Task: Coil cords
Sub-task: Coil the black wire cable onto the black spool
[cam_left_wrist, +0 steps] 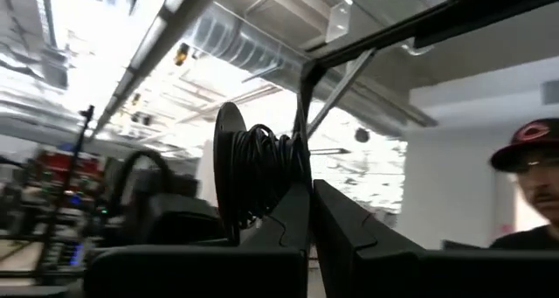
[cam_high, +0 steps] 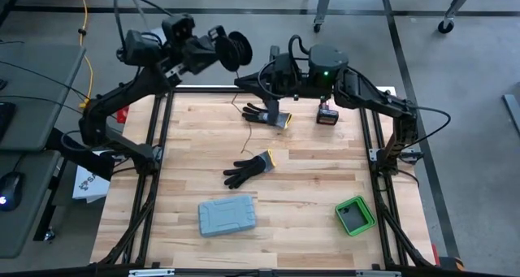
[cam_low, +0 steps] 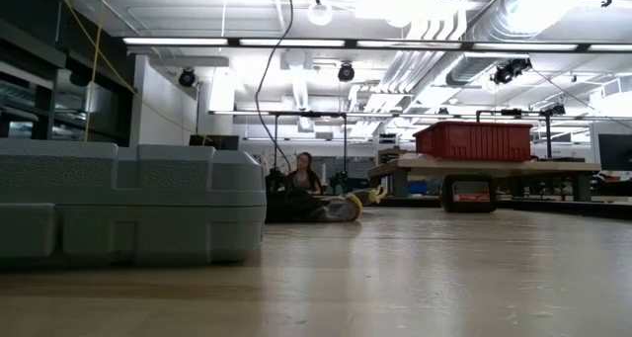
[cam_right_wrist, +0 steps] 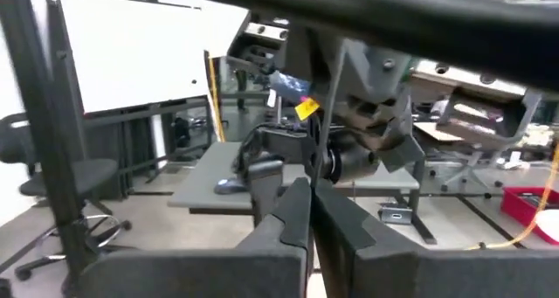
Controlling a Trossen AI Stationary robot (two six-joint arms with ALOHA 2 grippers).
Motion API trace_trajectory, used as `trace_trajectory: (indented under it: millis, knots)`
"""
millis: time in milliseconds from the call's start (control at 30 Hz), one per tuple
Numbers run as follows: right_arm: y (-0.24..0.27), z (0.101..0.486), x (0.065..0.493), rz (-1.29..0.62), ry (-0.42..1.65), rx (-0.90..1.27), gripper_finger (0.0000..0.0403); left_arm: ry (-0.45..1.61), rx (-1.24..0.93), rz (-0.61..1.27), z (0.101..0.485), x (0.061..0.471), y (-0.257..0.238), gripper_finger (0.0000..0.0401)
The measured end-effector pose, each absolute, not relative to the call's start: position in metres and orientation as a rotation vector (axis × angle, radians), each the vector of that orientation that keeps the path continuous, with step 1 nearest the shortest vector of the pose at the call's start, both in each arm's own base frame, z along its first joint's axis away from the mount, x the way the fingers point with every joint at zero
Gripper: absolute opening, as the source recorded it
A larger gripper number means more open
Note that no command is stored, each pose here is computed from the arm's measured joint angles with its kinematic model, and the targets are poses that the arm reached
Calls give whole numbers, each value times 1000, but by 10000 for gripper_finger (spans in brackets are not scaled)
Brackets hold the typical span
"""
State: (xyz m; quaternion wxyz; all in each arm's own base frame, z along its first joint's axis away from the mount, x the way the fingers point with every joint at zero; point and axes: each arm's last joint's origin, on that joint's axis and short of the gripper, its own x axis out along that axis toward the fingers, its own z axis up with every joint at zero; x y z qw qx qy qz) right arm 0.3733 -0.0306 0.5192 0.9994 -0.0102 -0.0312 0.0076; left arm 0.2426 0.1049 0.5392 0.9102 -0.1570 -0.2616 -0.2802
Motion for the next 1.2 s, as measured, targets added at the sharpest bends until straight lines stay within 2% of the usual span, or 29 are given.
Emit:
trace_trajectory:
  millis: [200, 500, 633, 933, 1200]
  knots:
    - [-34, 518, 373, -67, -50, 16, 10, -555, -283, -517, 543, 228, 118, 0]
    - [-40, 503, 386, -161, 10, 42, 106, -586, -258, -472, 545, 223, 123, 0]
    - [-43, 482, 407, -185, 67, 71, 130, -596, -245, -474, 546, 222, 122, 0]
    - [-49, 451, 434, -322, 141, 28, 140, -596, -236, -473, 546, 222, 122, 0]
    - [-34, 465, 424, -307, 110, 19, 140, -613, -145, -442, 549, 213, 124, 0]
